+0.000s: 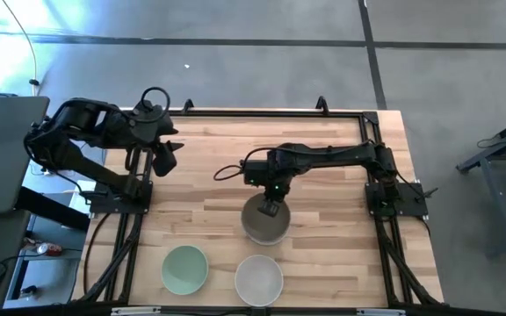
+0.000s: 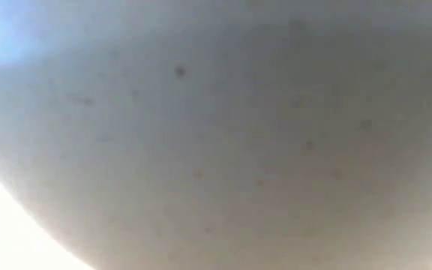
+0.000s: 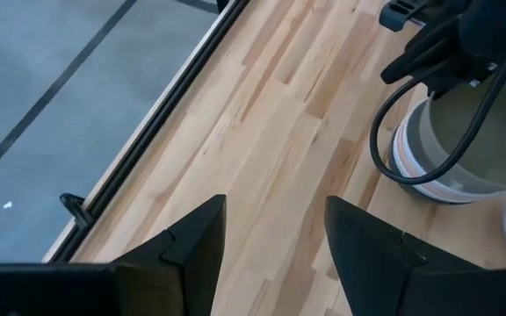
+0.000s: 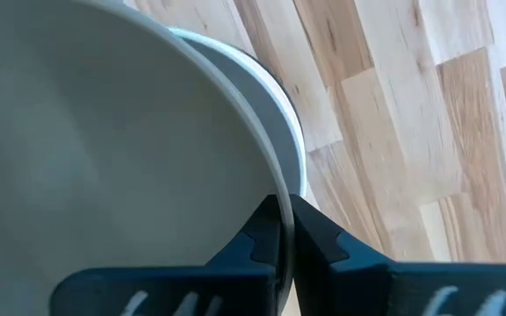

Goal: Nest bowls inside each other
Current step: Stack the gray bowl on top of the white bowl

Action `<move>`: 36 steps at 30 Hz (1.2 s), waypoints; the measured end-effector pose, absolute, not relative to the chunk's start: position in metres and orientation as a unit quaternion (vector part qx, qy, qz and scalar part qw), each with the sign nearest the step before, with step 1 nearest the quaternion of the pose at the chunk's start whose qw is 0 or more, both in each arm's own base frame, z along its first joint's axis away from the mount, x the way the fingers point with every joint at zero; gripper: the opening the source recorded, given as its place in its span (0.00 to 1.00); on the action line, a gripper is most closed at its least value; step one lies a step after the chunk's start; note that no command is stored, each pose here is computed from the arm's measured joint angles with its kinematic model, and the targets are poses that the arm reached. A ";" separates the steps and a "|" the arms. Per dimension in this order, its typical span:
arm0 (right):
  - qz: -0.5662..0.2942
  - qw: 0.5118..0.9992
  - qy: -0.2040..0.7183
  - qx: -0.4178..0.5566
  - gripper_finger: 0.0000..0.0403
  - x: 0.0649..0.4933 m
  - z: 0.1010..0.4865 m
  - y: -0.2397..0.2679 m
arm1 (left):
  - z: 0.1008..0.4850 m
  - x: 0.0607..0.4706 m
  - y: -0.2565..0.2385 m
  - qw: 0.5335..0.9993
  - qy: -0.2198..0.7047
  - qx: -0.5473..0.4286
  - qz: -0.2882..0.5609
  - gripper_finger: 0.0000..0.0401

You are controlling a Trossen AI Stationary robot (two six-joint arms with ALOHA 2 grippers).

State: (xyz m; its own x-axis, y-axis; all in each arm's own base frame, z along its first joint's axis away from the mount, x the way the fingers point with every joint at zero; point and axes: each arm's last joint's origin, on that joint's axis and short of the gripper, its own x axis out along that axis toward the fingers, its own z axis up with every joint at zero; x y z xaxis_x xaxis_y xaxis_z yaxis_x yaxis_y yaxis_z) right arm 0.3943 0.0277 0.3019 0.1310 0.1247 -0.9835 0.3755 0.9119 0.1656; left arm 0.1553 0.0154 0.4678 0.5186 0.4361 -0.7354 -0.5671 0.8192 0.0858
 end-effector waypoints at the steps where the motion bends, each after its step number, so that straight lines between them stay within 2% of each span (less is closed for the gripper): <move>1: -0.088 0.728 0.653 0.189 0.00 0.394 0.302 0.028 | 0.468 0.155 0.015 0.868 0.396 -0.083 0.289 0.46; 15: -0.077 0.709 0.682 0.164 0.00 0.405 0.278 0.038 | 0.468 0.155 0.015 0.869 0.395 -0.086 0.287 0.46; 36: -0.087 0.716 0.679 0.134 0.00 0.408 0.272 0.037 | 0.468 0.154 0.015 0.869 0.395 -0.090 0.283 0.46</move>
